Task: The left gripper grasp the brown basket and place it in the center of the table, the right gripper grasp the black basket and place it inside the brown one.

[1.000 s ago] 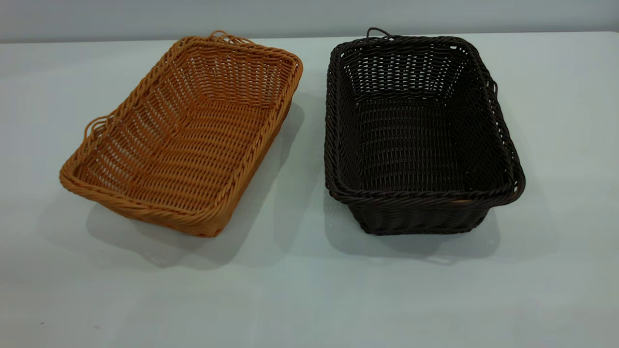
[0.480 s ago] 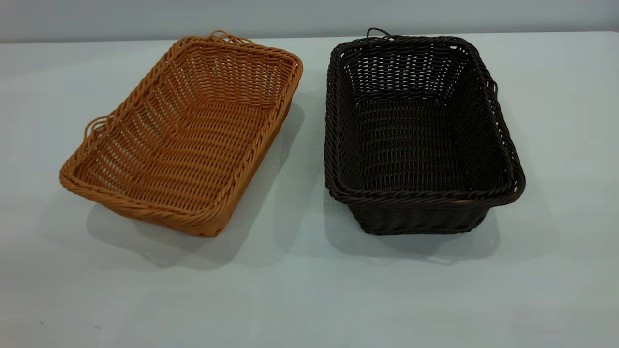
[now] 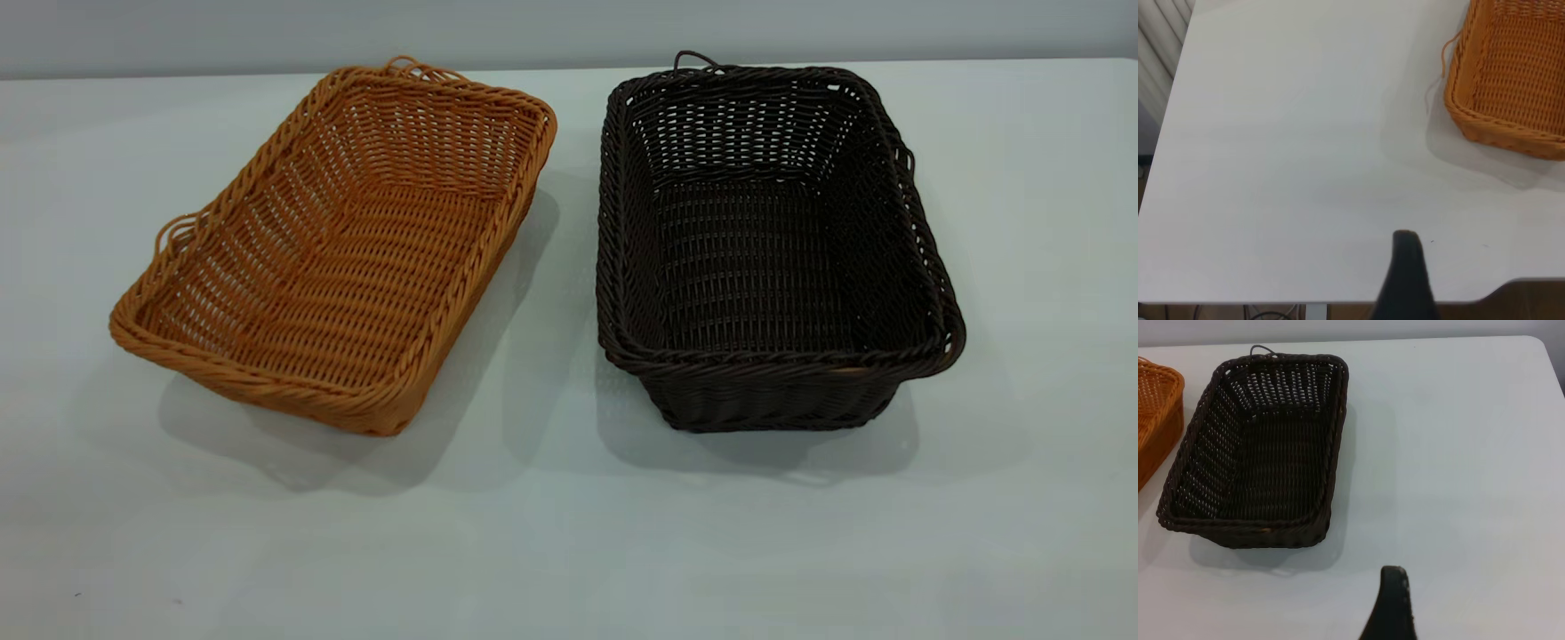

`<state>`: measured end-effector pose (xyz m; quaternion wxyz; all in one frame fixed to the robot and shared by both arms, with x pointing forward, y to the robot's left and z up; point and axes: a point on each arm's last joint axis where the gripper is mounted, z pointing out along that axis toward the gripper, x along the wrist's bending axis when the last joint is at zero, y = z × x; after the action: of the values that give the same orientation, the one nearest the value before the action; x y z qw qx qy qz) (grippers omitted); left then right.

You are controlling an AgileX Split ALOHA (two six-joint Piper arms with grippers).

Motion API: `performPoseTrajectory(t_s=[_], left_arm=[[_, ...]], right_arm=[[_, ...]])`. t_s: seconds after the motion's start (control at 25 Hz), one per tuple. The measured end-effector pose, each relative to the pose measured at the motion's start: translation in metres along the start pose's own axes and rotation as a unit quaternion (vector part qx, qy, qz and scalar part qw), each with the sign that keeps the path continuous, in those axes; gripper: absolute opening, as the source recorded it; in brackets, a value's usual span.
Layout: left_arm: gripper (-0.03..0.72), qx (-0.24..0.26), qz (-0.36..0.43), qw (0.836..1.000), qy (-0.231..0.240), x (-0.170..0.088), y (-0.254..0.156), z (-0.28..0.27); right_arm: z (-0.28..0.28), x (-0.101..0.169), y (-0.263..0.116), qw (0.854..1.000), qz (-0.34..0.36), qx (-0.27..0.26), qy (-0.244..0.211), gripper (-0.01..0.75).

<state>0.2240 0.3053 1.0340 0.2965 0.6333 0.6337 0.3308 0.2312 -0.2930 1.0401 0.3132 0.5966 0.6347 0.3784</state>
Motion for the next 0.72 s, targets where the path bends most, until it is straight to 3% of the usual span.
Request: performPoseTrajectory(t_s=[0.72], left_arm=[[0.537,0.000,0.000,1.000,0.000,0.0000,0.0000,0.0000]], right_arm=[[0.0002,-0.0004,0.0006,1.000,-0.001,-0.004,-0.002,0.542]])
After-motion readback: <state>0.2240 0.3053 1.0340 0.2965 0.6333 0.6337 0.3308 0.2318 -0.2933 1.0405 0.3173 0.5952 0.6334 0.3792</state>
